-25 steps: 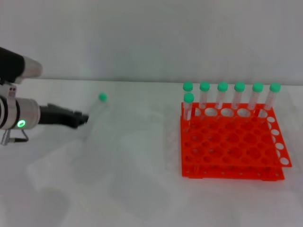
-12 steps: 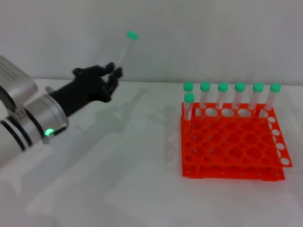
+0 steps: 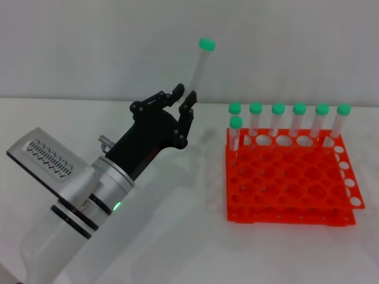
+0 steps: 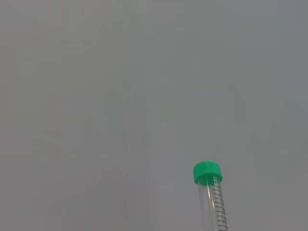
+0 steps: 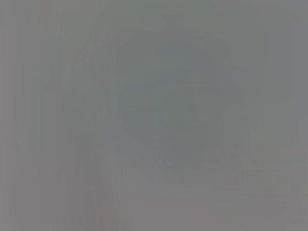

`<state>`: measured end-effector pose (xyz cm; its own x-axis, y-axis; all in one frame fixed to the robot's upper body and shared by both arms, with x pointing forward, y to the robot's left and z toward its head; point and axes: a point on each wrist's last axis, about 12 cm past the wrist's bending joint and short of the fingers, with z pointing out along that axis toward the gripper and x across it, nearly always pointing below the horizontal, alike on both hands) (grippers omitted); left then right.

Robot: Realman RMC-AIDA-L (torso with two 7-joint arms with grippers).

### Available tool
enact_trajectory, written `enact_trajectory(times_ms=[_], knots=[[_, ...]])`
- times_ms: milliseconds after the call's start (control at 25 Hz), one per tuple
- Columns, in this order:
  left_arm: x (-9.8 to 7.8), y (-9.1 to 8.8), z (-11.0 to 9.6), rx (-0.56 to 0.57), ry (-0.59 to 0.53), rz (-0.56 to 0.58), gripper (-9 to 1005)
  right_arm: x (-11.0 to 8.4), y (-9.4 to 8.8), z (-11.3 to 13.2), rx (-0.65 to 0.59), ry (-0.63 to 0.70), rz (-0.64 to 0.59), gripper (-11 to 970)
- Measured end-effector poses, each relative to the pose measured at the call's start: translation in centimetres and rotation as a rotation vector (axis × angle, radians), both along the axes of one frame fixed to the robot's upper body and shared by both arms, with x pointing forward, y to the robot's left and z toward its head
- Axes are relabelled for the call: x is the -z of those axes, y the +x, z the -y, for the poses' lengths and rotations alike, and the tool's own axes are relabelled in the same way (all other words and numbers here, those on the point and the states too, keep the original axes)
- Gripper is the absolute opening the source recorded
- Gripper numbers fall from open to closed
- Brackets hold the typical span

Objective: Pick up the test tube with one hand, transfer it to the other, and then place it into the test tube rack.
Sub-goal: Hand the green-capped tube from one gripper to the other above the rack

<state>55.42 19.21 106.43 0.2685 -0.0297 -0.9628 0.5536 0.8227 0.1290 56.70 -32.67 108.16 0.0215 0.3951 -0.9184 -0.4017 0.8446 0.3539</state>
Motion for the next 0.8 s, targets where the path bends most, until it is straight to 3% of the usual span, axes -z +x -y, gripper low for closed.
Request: enact_trajectory(times_ms=[200,400,600,800], knots=[[-0.6,-0.6,1.2,0.047,-0.054,0.027,190,-2.5,-0.2,0.5,-0.294,0.065,-0.015,869],[-0.8,-1.1,2.2,0.125,-0.065,0.035,191,-4.1,-0.4,-0.1,-0.478,0.056,0.008,869],[-1.1,-2.1,3.1,0.260,-0.038,0.087,191,-4.2,-0.3,-1.3,-0.539,0.010,0.019,869],[-1.4,-2.6,3.6,0.307,-0.045,0.114,190,-4.4,-0.3,-2.8,-0.588,-0.028,0.081,869]])
